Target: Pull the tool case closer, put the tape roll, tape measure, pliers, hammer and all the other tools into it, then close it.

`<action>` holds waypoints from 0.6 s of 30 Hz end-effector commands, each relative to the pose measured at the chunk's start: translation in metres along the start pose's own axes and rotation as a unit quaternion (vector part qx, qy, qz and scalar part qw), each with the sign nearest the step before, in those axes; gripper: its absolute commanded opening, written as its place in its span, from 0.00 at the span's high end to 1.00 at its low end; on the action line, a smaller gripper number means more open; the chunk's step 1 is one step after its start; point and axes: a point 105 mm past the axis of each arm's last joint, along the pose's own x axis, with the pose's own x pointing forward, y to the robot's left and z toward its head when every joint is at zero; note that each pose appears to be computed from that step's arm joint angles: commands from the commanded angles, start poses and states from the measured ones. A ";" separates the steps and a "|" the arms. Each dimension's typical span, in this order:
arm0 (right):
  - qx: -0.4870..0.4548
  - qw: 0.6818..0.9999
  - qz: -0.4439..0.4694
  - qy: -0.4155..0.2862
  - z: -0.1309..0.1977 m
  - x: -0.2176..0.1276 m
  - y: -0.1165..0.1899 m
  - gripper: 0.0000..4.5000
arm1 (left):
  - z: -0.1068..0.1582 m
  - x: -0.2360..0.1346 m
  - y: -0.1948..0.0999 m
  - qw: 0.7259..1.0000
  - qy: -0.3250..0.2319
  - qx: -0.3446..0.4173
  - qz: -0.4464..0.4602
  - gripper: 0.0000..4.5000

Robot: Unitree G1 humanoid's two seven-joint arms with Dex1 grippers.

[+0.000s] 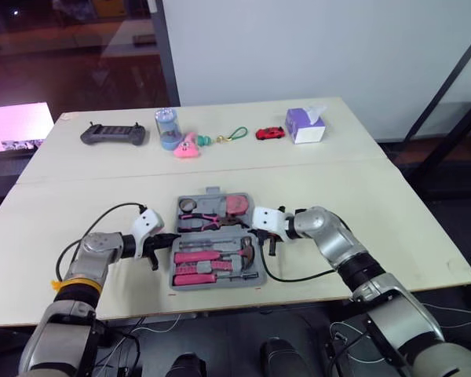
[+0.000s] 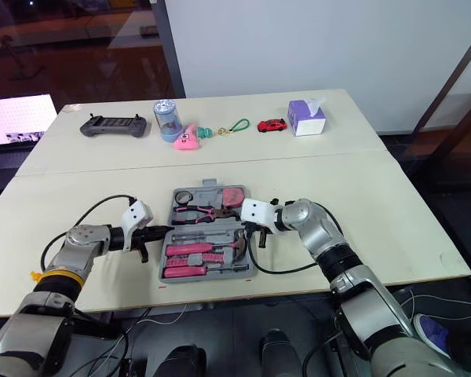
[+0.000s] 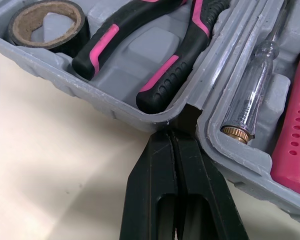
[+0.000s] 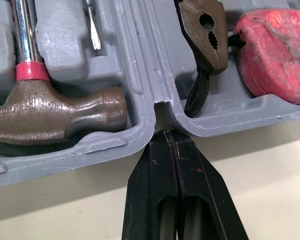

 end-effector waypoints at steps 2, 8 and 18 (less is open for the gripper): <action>-0.016 0.999 0.042 -0.023 0.017 0.011 0.020 1.00 | -0.005 0.009 -0.020 0.999 0.001 -0.008 -0.040 1.00; -0.009 0.998 0.060 -0.023 0.019 0.010 0.030 1.00 | -0.006 0.006 -0.025 0.999 -0.008 -0.025 -0.033 1.00; 0.000 0.997 0.072 -0.009 0.014 0.007 0.034 1.00 | -0.009 0.003 -0.036 0.999 -0.014 -0.045 -0.018 1.00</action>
